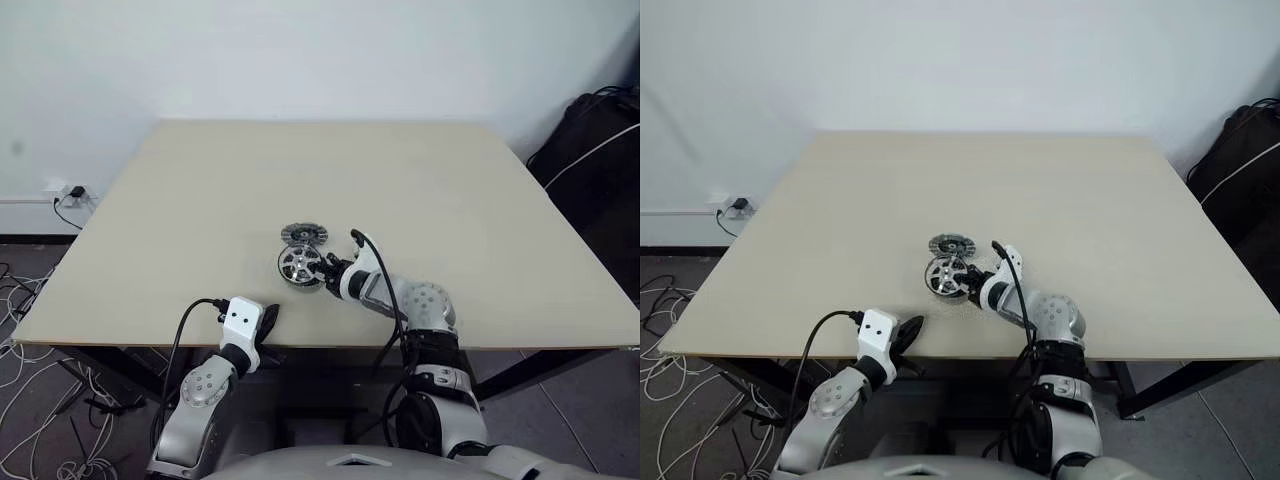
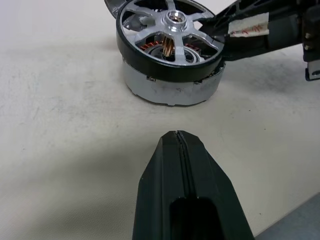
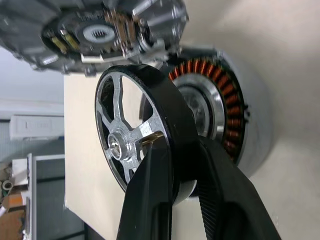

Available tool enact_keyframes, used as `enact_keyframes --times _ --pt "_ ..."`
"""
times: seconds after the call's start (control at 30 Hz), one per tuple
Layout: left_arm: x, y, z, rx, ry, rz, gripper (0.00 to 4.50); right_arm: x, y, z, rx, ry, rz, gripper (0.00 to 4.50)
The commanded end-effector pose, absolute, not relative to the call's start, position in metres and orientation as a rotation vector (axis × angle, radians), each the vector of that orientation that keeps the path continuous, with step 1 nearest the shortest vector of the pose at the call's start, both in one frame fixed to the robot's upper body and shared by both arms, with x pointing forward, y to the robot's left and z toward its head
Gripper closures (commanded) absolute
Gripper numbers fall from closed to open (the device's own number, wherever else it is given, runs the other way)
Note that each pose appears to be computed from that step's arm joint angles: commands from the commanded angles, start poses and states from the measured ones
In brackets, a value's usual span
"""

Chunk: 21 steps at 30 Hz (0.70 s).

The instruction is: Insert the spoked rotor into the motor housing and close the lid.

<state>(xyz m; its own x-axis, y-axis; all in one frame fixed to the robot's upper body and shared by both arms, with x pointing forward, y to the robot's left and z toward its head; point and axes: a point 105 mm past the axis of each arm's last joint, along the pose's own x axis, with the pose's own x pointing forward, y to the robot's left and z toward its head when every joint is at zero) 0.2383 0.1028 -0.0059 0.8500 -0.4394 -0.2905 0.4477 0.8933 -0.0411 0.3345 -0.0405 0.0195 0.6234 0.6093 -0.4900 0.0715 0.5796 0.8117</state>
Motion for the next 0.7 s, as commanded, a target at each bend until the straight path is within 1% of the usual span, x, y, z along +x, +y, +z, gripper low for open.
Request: enact_keyframes --times 0.03,0.07,0.1,0.23,0.3,0.33,0.47,0.5,0.6,0.7 --pt "0.242 0.101 0.006 0.031 0.246 -0.474 4.50 0.345 -0.032 0.038 0.916 0.797 0.408 2.73" --pt "0.242 0.101 0.006 0.032 0.246 -0.474 4.50 0.345 -0.033 0.038 0.917 0.795 0.406 2.48" --pt "0.243 0.101 0.006 0.032 0.246 -0.474 4.50 0.346 -0.034 0.038 0.916 0.792 0.402 2.10" --pt "0.243 0.101 0.006 0.033 0.247 -0.477 4.50 0.347 -0.037 0.038 0.911 0.787 0.396 0.84" --pt "0.243 0.101 0.006 0.032 0.247 -0.478 4.50 0.347 -0.039 0.039 0.909 0.782 0.397 0.14" --pt "0.243 0.101 0.006 0.032 0.247 -0.479 4.50 0.347 -0.040 0.040 0.908 0.773 0.398 0.06" --pt "0.243 0.100 0.005 0.031 0.250 -0.480 4.50 0.350 -0.053 0.052 0.815 0.687 0.390 0.06" --pt "0.243 0.100 0.005 0.030 0.250 -0.481 4.50 0.350 -0.056 0.056 0.784 0.659 0.388 0.24" --pt "0.243 0.099 0.005 0.028 0.251 -0.483 4.50 0.348 -0.059 0.072 0.649 0.565 0.419 0.98" --pt "0.243 0.098 0.005 0.027 0.250 -0.486 4.50 0.340 -0.050 0.087 0.511 0.495 0.504 2.00"
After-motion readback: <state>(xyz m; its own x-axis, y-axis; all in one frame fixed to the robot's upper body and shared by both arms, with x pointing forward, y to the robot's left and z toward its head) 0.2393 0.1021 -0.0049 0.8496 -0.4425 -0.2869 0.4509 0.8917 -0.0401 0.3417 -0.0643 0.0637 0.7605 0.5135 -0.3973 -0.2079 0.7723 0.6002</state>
